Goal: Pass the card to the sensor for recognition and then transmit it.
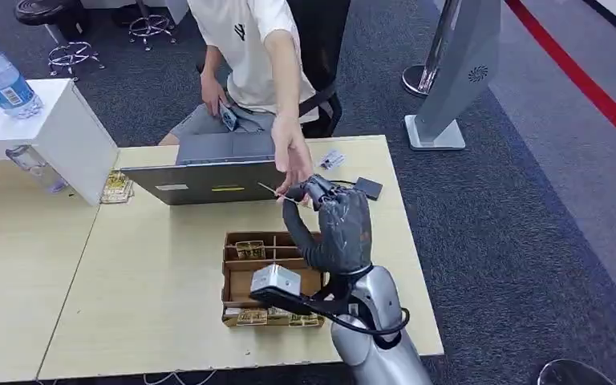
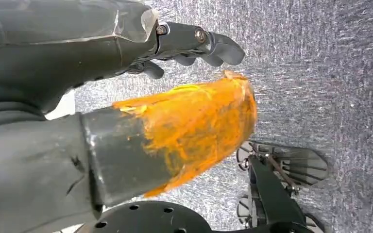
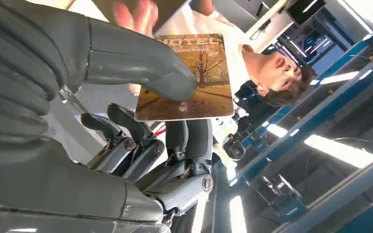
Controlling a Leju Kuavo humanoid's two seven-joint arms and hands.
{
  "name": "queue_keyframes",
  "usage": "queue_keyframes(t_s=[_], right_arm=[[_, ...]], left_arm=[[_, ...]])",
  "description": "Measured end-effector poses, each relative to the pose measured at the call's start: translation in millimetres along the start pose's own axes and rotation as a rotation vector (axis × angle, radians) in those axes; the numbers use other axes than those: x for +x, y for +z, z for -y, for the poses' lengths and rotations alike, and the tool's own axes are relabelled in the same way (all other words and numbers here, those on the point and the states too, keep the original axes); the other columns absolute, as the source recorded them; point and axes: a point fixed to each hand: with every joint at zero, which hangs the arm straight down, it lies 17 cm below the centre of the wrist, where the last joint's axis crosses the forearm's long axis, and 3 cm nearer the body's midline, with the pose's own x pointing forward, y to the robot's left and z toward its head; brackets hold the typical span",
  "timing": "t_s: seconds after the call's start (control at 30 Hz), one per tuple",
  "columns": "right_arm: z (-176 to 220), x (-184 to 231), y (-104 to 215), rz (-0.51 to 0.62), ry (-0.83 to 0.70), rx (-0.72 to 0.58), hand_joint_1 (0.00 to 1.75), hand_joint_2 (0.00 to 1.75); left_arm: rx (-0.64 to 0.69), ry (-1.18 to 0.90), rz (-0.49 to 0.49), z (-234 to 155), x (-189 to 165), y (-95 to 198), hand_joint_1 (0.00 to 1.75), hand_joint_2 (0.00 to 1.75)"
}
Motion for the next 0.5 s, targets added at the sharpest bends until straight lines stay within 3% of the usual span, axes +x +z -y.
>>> queue_keyframes(t_s=[0.17, 0.5], right_arm=[[-10.0, -2.7, -23.2, 0.019, 0.044, 0.005, 1.75, 1.75], [-22.4, -28.5, -39.6, -0.019, 0.125, 0.040, 1.75, 1.75]], left_arm=[[-0.008, -0.031, -0.006, 1.5, -0.1, 0.1, 0.00, 0.00], [-0.021, -0.071, -0.023, 4.8, 2.6, 0.1, 0.00, 0.00]])
